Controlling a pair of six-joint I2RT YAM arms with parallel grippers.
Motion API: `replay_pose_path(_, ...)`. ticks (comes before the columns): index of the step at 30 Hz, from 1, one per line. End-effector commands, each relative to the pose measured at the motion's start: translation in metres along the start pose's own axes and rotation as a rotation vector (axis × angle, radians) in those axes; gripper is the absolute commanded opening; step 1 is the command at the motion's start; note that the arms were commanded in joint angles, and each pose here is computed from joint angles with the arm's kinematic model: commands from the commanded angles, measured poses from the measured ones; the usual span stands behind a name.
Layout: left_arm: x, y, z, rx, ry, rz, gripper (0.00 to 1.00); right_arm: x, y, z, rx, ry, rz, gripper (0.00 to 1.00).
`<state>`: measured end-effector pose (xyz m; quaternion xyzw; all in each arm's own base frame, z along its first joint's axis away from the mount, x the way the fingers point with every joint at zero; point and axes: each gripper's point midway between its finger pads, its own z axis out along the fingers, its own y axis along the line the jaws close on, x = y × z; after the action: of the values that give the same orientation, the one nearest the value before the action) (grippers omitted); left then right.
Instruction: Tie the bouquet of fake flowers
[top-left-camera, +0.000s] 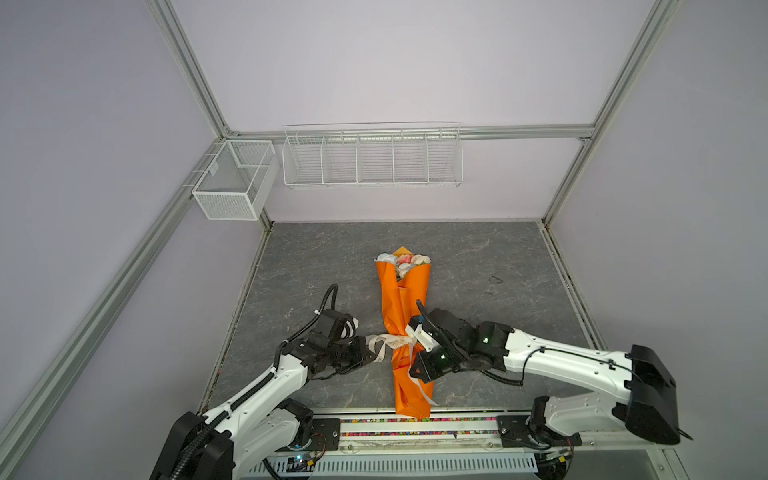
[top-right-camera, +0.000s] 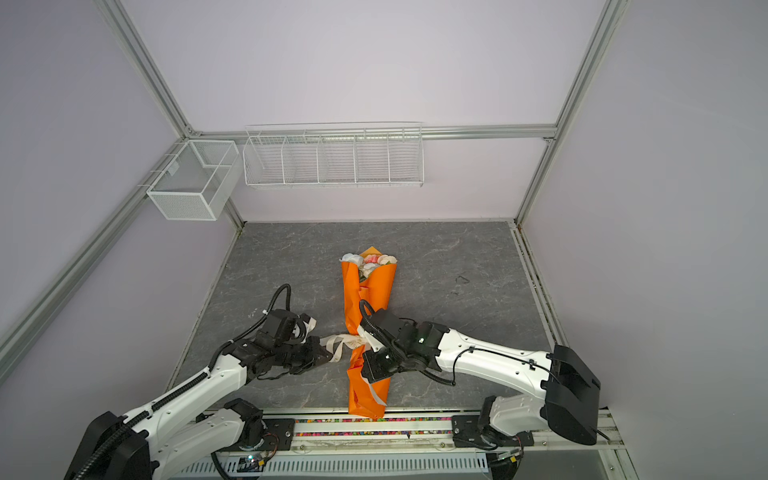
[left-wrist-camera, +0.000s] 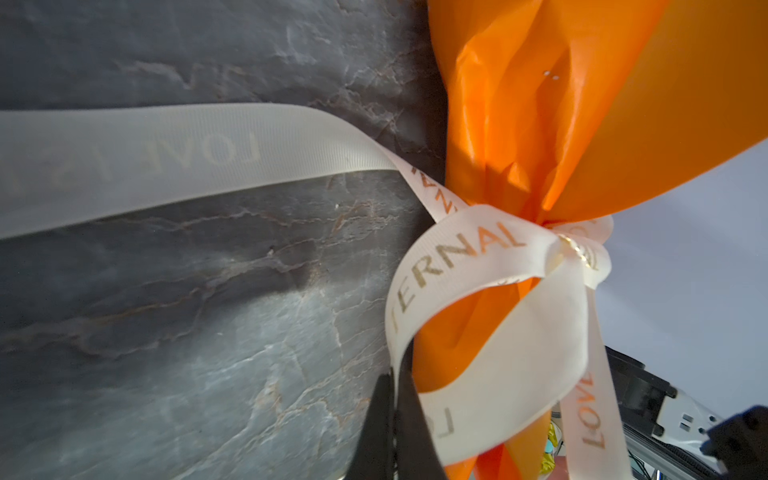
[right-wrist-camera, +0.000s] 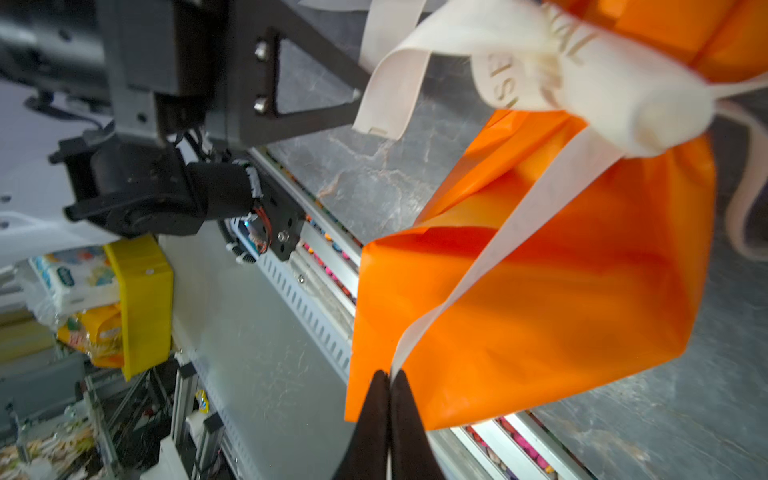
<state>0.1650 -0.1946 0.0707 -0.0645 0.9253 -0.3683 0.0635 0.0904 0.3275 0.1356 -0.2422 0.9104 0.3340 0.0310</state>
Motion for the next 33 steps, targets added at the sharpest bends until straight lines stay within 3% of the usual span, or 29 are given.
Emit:
replay_pose_path(1,-0.006,-0.005,-0.001,0.007,-0.013,0.021,0.0,0.032,0.008,0.001,-0.062,0.121,-0.075,0.09)
replay_pose_path(4,-0.006,-0.004,0.001,0.007,-0.008,0.019,0.0,0.031,0.022,0.003,-0.11,0.141,-0.106,0.13)
replay_pose_path(6,-0.006,-0.005,0.002,0.008,-0.004,0.018,0.0,0.025,0.019,0.005,-0.057,0.131,-0.109,0.33)
replay_pose_path(9,-0.006,-0.005,0.002,0.006,0.002,0.02,0.0,0.018,0.027,-0.002,-0.048,0.126,-0.167,0.41)
replay_pose_path(12,-0.005,-0.004,0.002,-0.003,0.006,0.028,0.0,-0.007,0.003,-0.032,0.102,-0.019,-0.196,0.47)
replay_pose_path(16,-0.005,-0.003,0.0,-0.009,0.004,0.039,0.0,-0.038,-0.083,-0.076,0.424,-0.234,-0.172,0.48)
replay_pose_path(17,-0.006,-0.004,0.0,-0.007,0.0,0.04,0.0,-0.044,-0.095,-0.08,0.466,-0.268,-0.225,0.49)
replay_pose_path(19,-0.006,-0.005,0.0,-0.002,0.001,0.041,0.0,-0.045,-0.102,-0.073,0.483,-0.256,-0.467,0.49)
replay_pose_path(21,-0.004,-0.003,0.001,-0.005,0.005,0.044,0.0,-0.056,-0.115,-0.071,0.576,-0.276,-0.643,0.59)
replay_pose_path(25,-0.004,-0.005,0.002,0.005,0.011,0.05,0.0,-0.069,-0.126,-0.045,0.615,-0.14,-0.96,0.65)
replay_pose_path(28,-0.003,-0.005,0.002,0.006,0.019,0.053,0.0,-0.088,-0.134,-0.028,0.639,-0.108,-1.036,0.63)
replay_pose_path(30,-0.003,-0.005,0.002,0.007,0.017,0.054,0.0,-0.107,-0.138,-0.028,0.678,-0.16,-1.034,0.62)
replay_pose_path(33,-0.004,-0.006,0.003,0.013,0.015,0.05,0.0,-0.114,-0.128,-0.018,0.595,-0.171,-1.081,0.61)
